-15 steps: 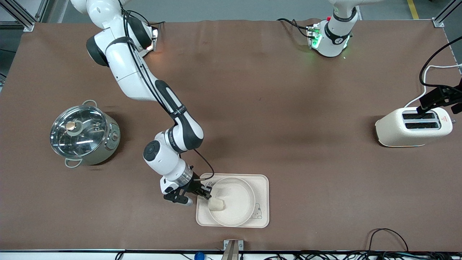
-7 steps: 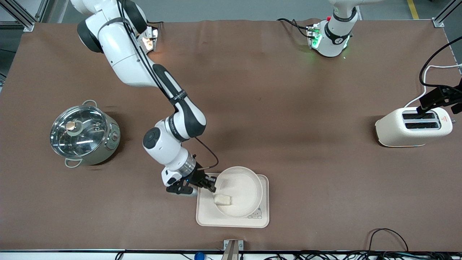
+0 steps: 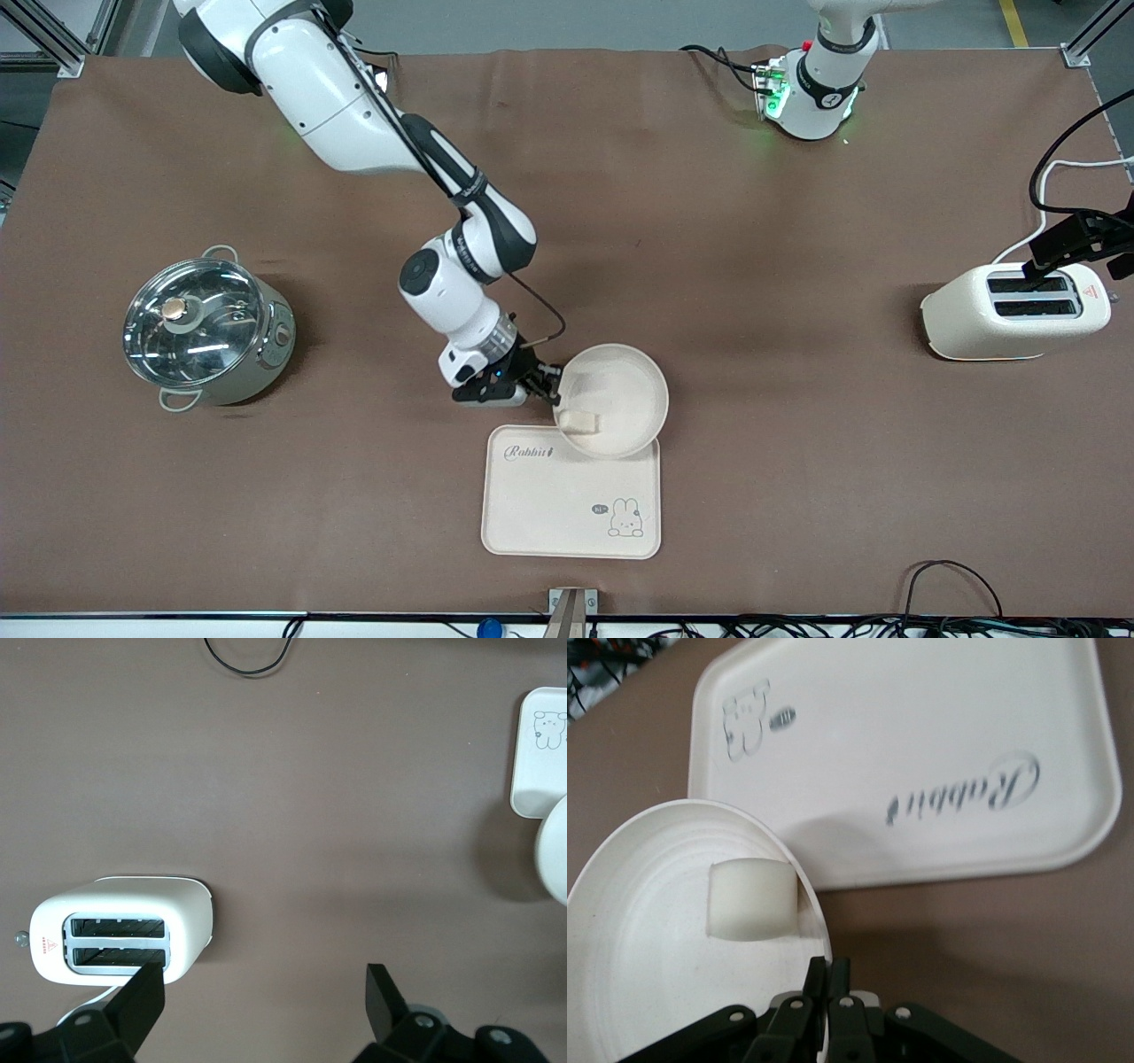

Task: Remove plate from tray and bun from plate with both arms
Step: 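Lower the plate onto the table while the left gripper reaches toward it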

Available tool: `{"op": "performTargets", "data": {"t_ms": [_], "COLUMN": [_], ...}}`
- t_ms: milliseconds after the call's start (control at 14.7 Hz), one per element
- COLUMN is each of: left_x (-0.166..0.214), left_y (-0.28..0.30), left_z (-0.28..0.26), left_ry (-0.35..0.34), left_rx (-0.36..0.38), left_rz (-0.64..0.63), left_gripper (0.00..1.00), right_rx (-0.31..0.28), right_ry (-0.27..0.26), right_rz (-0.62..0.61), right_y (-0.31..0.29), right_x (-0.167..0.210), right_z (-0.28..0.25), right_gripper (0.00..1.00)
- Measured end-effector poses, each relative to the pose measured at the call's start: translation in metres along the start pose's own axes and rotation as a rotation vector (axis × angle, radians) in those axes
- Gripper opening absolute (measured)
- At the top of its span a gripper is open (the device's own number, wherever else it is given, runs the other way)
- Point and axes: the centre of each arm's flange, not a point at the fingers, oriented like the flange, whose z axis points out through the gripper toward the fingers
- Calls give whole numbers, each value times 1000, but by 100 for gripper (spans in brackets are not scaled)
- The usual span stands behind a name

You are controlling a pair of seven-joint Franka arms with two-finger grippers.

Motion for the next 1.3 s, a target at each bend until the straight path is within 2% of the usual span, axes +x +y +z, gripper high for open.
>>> {"op": "performTargets", "data": {"t_ms": [136,205,477,614,955,1159,1295], "left_x": [0,0,0,1,10,16,16], "left_y": [0,0,2,18,92,159,221], "left_z": [0,0,3,14,66,102,135], "left_ry": [0,0,-7,-28,-117,-104,-81], "left_rx": [0,0,-3,-38,-147,-160,-174], "left_rz": [0,0,4,3,-49,-135,-196], "left_gripper": [100,100,100,100,100,100,100], "right_rx": [-33,-40,-84,-105,-81,-68,-64], "right_ry": [-22,-12,-25,-46,-77,-97,-100], "right_rz": [-45,-57,-121,-133,-93,-80,-79], "right_y": [17,24,53,76,65,46,39], "right_x": [-30,-34,-25,-19,-34,-54,-60], "right_z": [12,11,-20,-37,-51,-46,-45], "right_gripper": [4,4,4,4,8,6,10]}}
